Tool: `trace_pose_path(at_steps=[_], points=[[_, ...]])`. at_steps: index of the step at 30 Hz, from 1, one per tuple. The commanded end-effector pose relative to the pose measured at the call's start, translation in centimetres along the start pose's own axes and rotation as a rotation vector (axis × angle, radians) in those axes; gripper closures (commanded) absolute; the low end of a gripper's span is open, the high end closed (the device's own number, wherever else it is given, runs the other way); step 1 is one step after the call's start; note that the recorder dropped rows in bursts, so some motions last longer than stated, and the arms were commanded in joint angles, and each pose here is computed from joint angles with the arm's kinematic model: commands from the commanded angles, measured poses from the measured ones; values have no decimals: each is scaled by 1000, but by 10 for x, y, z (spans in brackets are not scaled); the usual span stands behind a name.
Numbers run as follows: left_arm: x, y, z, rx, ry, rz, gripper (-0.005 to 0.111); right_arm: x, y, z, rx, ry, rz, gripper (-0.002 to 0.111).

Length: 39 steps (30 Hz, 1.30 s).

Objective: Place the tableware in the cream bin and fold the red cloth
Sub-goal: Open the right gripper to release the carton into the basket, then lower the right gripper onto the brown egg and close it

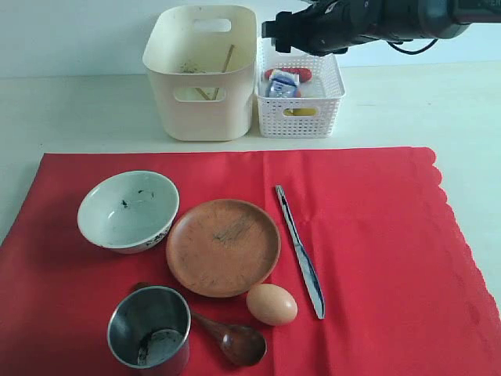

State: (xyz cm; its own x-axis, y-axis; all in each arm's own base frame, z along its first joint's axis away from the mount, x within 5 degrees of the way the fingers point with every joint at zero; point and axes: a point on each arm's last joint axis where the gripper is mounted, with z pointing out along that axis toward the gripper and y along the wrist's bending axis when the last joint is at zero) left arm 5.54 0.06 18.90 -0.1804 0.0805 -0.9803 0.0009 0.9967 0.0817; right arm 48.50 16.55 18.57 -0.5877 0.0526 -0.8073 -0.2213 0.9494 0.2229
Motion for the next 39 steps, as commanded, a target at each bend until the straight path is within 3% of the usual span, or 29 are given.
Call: trace_pose_path(at_steps=[1, 7, 11, 13, 18, 21, 22, 26, 29, 39], points=[[0, 0, 0, -1, -6, -9, 104, -6, 5, -12, -29, 45, 60, 36], [0, 0, 0, -1, -6, -9, 104, -26, 14, -45, -49, 98, -32, 37], [0, 0, 0, -1, -6, -9, 104, -43, 18, -75, -36, 106, -136, 44], [0, 0, 0, -1, -6, -9, 104, -50, 20, -91, -26, 130, -185, 53], [0, 0, 0, -1, -6, -9, 104, -52, 29, -143, -44, 336, -223, 94], [0, 0, 0, -1, -6, -9, 104, -55, 37, -165, -72, 372, -218, 108], [0, 0, 0, -1, -6, -9, 104, -54, 41, -171, -83, 366, -221, 108], [0, 0, 0, -1, -6, -9, 104, -33, 68, -193, -138, 384, -275, 108], [0, 0, 0, -1, -6, -9, 104, 1, 86, -204, -182, 429, -322, 108], [0, 0, 0, -1, -6, -9, 104, 92, 106, -205, -236, 624, -409, 108]])
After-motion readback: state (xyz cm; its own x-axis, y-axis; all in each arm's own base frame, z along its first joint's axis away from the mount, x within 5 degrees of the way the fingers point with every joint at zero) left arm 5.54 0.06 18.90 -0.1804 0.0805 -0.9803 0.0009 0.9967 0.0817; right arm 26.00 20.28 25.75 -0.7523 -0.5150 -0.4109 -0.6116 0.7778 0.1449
